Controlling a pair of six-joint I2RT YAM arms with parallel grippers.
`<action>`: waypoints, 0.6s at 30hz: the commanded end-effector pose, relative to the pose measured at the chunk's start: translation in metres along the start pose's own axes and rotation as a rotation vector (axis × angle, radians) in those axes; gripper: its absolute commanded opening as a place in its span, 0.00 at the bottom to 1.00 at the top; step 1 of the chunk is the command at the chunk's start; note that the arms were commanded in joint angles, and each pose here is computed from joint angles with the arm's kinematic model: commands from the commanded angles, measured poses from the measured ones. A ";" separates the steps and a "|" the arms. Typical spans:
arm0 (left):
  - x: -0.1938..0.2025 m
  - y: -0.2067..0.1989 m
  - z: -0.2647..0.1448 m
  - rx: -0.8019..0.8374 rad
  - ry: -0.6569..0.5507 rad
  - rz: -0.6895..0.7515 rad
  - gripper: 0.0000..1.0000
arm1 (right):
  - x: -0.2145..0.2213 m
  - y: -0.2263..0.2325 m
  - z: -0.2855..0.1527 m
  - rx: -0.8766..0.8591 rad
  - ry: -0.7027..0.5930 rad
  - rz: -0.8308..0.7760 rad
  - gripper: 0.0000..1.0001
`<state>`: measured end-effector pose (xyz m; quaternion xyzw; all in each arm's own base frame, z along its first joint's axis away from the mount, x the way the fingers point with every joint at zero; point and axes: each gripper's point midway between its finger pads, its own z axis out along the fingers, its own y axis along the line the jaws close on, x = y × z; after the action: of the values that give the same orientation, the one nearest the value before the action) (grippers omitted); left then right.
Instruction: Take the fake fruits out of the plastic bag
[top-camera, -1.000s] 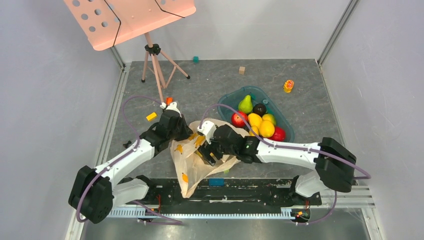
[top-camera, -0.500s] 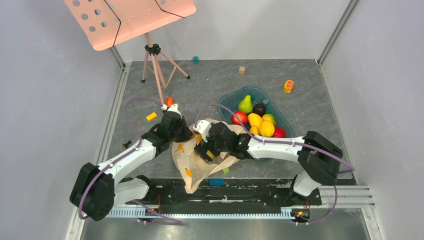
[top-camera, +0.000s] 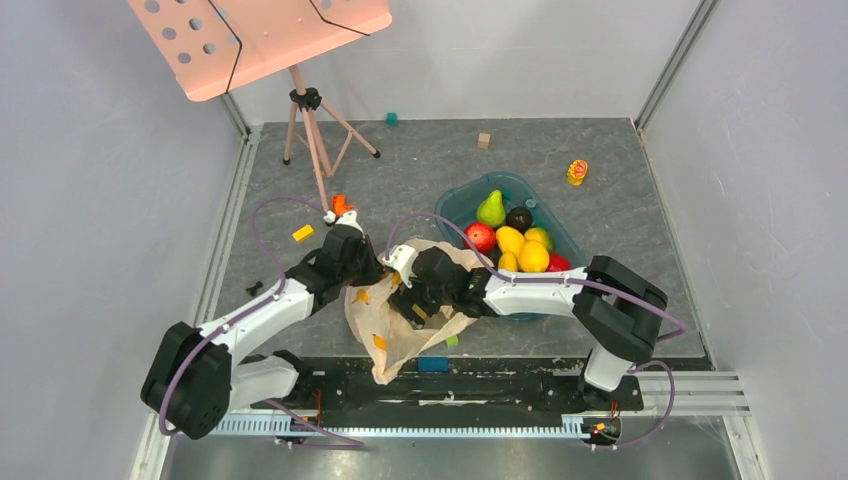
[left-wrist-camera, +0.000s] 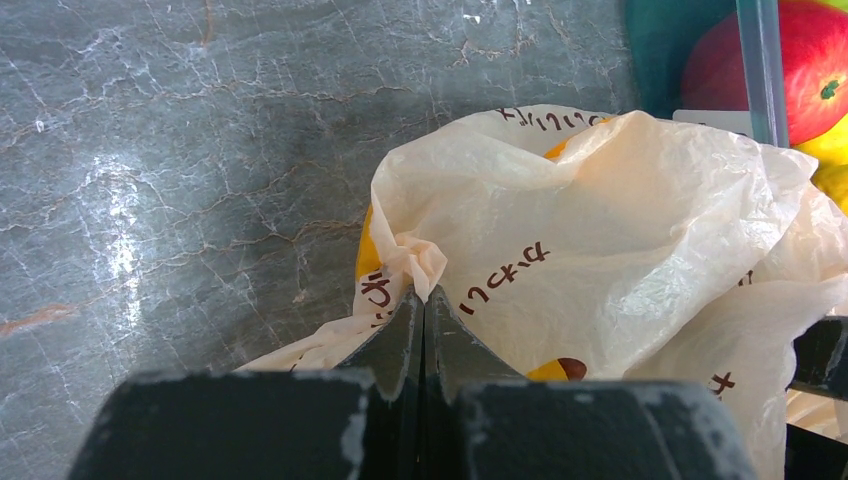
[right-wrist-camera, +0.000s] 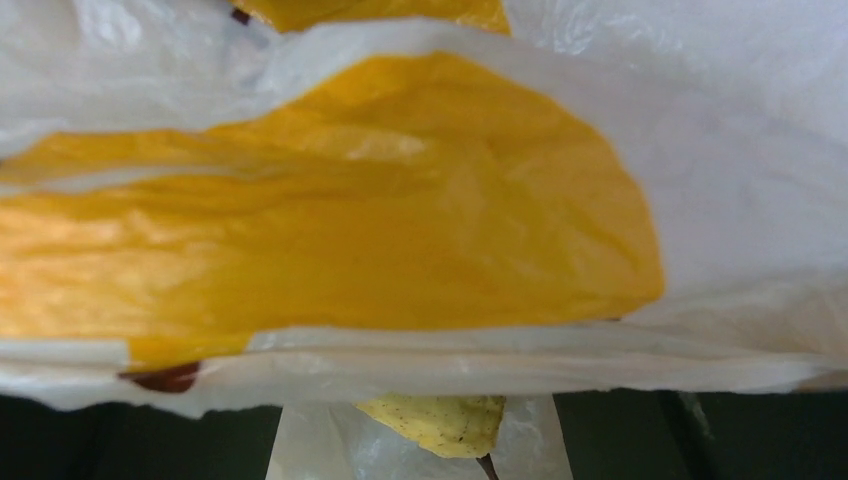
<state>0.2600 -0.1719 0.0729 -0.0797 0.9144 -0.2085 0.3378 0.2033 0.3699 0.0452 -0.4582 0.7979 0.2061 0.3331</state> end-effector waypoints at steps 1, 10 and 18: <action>-0.001 -0.003 0.002 0.023 -0.008 0.027 0.02 | -0.021 0.002 -0.001 -0.020 -0.056 -0.013 0.82; 0.003 0.003 0.002 0.003 -0.008 0.020 0.02 | -0.045 0.005 -0.034 -0.031 -0.118 0.016 0.63; 0.007 0.007 0.004 -0.007 -0.003 0.010 0.02 | -0.085 0.016 -0.088 -0.084 -0.269 0.033 0.60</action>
<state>0.2535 -0.1679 0.0616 -0.0803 0.9190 -0.2017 0.3291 0.1937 0.3698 0.1213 -0.4422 0.7685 0.2625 0.3808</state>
